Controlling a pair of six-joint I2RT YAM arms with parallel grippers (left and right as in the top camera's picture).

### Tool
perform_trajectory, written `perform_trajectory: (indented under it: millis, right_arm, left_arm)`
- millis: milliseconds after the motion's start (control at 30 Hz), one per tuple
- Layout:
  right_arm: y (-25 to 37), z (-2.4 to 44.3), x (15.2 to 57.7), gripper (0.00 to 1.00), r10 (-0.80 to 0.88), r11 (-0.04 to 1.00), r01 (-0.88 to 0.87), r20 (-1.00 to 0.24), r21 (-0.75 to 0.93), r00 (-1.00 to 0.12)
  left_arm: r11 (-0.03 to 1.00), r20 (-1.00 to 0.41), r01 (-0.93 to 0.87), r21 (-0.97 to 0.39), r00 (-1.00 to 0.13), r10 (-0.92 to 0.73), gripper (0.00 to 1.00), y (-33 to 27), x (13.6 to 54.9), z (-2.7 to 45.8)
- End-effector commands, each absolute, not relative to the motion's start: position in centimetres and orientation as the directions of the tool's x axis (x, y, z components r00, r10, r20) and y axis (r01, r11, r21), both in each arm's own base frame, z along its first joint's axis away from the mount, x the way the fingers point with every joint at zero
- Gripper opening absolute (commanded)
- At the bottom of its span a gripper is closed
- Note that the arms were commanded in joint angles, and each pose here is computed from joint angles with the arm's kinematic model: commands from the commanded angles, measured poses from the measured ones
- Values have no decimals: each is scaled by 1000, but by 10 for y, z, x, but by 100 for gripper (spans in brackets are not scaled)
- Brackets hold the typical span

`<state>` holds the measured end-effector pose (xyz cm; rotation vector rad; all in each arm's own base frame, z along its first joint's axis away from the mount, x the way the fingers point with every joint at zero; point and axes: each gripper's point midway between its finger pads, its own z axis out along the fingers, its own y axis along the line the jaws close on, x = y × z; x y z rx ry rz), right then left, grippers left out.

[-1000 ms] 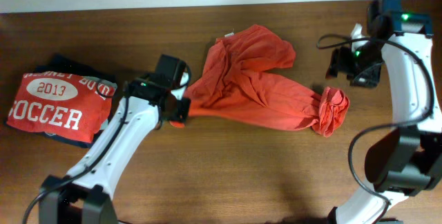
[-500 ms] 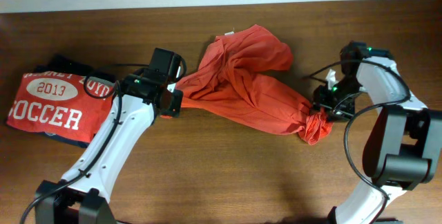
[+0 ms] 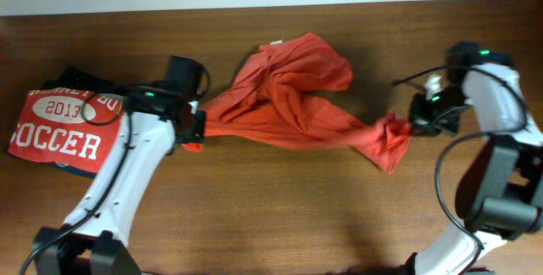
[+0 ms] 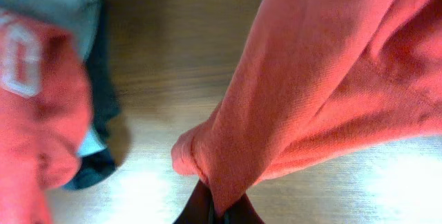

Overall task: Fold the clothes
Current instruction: 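Grasp the shirt's left end with left gripper, right end with right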

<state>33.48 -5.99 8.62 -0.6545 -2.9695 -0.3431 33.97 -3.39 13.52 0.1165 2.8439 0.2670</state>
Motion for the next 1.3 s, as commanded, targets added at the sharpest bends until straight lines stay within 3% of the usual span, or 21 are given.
perform_trajectory:
  millis: [0, 200, 333, 367, 400, 433, 467, 500, 700, 900, 1267]
  right_arm:
    - [-83, 144, 345, 4, 460, 872, 442, -43, 212, -887]
    - [-105, 179, 349, 4, 499, 860, 466, -157, 205, -852]
    - [-109, 180, 347, 4, 505, 858, 474, -158, 200, -848]
    - [-108, 177, 345, 10, 506, 857, 476, -146, 196, -850]
    - [-108, 176, 344, 23, 506, 857, 477, -141, 196, -851]
    - [-107, 174, 343, 47, 505, 857, 477, -133, 195, -853]
    - [-106, 173, 342, 56, 506, 856, 478, -129, 194, -853]
    - [-106, 172, 341, 58, 506, 856, 479, -125, 194, -853]
    - [-89, 168, 343, 61, 493, 850, 455, -95, 265, -865]
    - [-42, 139, 356, 61, 353, 898, 306, -105, 315, -930]
    - [25, 69, 415, 57, 168, 939, 40, -354, 341, -920]
  left_arm:
    - [983, -390, -61, 171, -921, 11, 1, -12, 348, 178]
    - [984, -503, -111, 142, -864, -25, 0, -1, 346, 222]
    - [986, -576, -121, 119, -817, -30, 0, -2, 343, 252]
    - [988, -589, -114, 103, -807, -32, 0, -4, 340, 257]
    - [990, -589, -108, 95, -808, -32, 1, -5, 338, 258]
    - [991, -585, -100, 84, -810, -32, 0, -7, 336, 258]
    - [993, -575, -92, 77, -817, -31, 0, -9, 333, 257]
    - [994, -565, -84, 69, -825, -30, 0, -11, 331, 255]
    - [998, -502, -53, 46, -864, -23, 1, -17, 320, 243]
    - [998, -503, -53, 44, -864, -23, 1, -18, 320, 243]
    - [998, -503, -53, 44, -864, -23, 0, -18, 320, 244]
